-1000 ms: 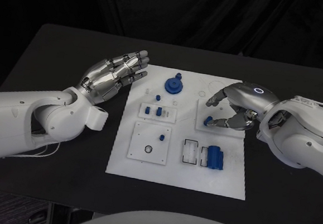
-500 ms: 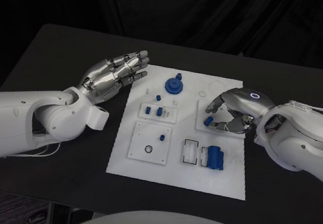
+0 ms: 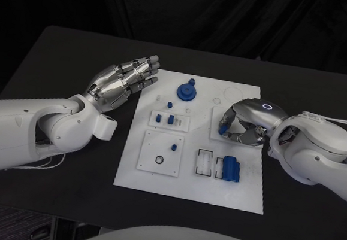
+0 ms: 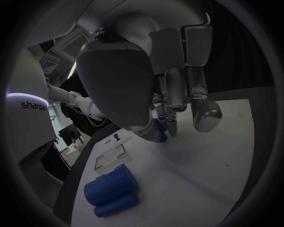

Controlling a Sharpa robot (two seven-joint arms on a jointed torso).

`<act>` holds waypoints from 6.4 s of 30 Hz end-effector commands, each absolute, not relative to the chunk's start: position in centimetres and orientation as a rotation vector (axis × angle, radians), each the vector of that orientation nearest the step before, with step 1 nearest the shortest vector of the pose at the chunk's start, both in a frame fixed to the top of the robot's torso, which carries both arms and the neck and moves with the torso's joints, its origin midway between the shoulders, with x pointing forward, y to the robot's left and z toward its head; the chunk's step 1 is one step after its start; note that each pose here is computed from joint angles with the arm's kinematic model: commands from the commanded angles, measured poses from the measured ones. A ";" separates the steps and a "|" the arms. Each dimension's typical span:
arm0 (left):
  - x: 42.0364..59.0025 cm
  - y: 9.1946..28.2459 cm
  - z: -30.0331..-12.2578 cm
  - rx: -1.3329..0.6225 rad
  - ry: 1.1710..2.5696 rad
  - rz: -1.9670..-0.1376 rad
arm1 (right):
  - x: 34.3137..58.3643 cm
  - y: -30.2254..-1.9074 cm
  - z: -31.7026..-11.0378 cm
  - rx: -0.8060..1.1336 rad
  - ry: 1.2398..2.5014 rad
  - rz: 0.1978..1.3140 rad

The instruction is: Assemble the parts on the task board

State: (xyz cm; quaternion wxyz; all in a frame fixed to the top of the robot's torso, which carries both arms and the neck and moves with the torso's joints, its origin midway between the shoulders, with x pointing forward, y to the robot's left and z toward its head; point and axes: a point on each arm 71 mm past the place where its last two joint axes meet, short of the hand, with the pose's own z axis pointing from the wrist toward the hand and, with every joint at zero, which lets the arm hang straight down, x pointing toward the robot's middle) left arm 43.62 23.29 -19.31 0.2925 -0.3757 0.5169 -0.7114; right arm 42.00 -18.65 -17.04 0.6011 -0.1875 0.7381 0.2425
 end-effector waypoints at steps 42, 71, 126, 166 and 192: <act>43.2 23.2 -19.5 -0.971 1.295 -1.974 | 40.9 -18.0 -16.2 -0.408 1.610 0.648; 43.4 23.4 -19.7 -0.993 1.278 -1.969 | 37.9 -10.1 -13.8 -0.646 1.481 0.863; 43.6 22.9 -19.9 -1.016 1.289 -1.980 | 36.1 -4.3 -18.8 -0.904 1.576 0.882; 43.7 22.6 -20.2 -1.024 1.313 -1.988 | 36.1 -3.9 -20.0 -0.900 1.636 0.839; 43.6 23.0 -20.5 -1.035 1.319 -1.973 | 37.0 -7.4 -17.5 -0.714 1.504 0.940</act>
